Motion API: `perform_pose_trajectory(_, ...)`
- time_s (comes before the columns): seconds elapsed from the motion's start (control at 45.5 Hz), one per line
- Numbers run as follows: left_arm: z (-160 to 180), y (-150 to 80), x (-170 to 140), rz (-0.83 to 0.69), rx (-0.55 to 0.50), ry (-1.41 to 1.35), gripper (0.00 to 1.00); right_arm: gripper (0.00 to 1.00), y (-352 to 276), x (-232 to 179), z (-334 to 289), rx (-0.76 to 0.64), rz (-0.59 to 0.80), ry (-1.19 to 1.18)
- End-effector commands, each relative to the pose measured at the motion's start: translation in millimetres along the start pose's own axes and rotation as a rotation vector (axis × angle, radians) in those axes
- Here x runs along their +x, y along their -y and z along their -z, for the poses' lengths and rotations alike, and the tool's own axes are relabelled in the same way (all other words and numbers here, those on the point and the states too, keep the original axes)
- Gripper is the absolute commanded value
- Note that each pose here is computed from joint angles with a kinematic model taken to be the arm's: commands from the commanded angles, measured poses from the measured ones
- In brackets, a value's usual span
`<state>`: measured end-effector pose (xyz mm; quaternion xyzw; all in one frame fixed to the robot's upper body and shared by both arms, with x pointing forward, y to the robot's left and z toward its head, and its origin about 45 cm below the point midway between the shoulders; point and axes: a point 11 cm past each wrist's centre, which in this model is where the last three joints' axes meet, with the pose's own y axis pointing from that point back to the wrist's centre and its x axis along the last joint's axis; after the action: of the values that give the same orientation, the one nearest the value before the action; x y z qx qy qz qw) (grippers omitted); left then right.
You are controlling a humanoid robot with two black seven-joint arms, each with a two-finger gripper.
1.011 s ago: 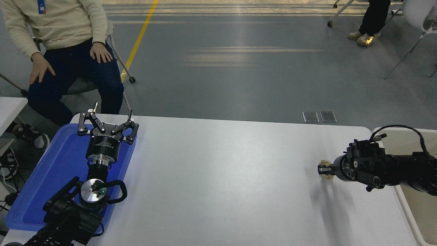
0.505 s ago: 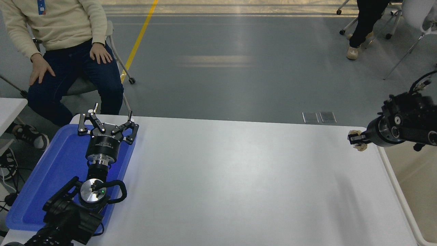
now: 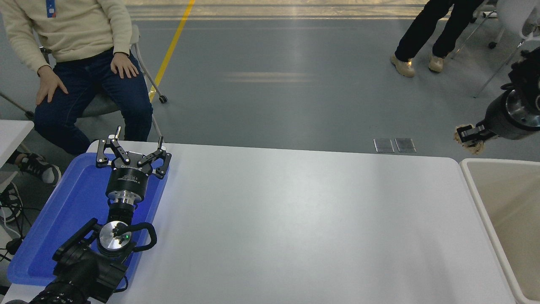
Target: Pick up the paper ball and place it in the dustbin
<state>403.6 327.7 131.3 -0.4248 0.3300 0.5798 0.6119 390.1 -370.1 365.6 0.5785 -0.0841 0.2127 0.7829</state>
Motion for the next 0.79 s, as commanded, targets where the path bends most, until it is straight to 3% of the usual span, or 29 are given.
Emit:
perform_pose_trajectory(0.0,0.2,0.2,-0.2,0.000,-0.001,-0.002,1.00,0.00,-29.0,5.0,0.8,-0.007,0.006,-0.020)
perform_pose_trajectory(0.396,0.1,0.0,0.2,-0.001,-0.001,-0.001,1.00,0.00,-33.7,-10.1,-8.2,0.042,0.078,0.055)
perform_pose_trajectory(0.769,0.1,0.2,-0.2,0.000,-0.002,-0.002,1.00,0.00,-4.7,-54.3,-89.0,0.023,0.122,0.321)
